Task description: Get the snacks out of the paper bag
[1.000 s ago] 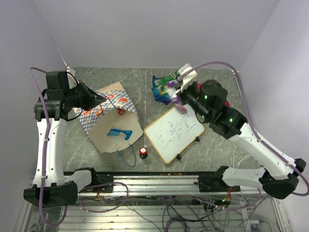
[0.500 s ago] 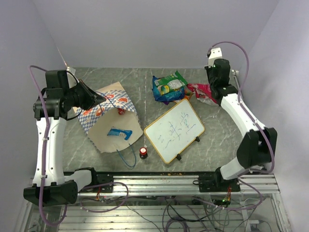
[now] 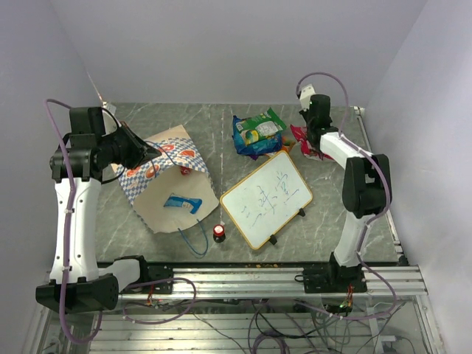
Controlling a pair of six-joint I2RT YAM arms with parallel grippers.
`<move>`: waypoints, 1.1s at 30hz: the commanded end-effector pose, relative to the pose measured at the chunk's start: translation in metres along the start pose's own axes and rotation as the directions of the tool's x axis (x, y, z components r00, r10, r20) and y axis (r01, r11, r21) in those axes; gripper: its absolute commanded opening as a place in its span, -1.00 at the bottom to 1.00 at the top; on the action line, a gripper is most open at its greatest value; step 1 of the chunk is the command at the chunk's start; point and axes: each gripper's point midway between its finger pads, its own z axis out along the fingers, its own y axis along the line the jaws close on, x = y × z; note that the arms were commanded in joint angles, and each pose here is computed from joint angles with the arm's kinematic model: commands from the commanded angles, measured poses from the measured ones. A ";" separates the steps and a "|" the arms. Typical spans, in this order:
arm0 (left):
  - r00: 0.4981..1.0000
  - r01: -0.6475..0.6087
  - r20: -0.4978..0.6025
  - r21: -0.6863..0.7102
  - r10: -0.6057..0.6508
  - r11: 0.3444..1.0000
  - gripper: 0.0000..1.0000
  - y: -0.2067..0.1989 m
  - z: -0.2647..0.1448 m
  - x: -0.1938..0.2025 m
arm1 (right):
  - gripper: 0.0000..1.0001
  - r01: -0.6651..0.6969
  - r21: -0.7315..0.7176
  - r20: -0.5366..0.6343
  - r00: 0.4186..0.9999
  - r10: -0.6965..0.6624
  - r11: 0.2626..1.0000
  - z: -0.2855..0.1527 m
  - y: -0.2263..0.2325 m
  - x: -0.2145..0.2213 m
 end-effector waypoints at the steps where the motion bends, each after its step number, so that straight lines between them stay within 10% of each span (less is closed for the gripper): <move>1: 0.999 -0.043 0.017 -0.016 0.043 0.999 -0.86 -0.003 -0.006 -0.005 | -1.00 -0.007 0.002 0.056 0.998 0.007 1.000 0.021 0.002 -0.015; 20: 0.999 -0.051 -0.017 -0.012 0.051 0.999 -0.86 -0.001 0.000 -0.003 | -1.00 -0.238 -0.298 -0.118 0.970 0.212 0.925 0.026 0.117 0.026; 25: 0.998 -0.062 -0.017 0.020 0.062 0.998 -0.86 -0.007 -0.003 -0.001 | -0.24 -0.281 -0.198 -0.059 0.960 0.275 0.939 0.002 0.066 -0.013; 33: 0.999 -0.049 -0.003 0.103 0.049 0.993 -0.86 -0.014 -0.004 0.007 | 0.03 -0.443 -0.316 -0.050 0.891 0.451 0.839 -0.096 0.056 -0.022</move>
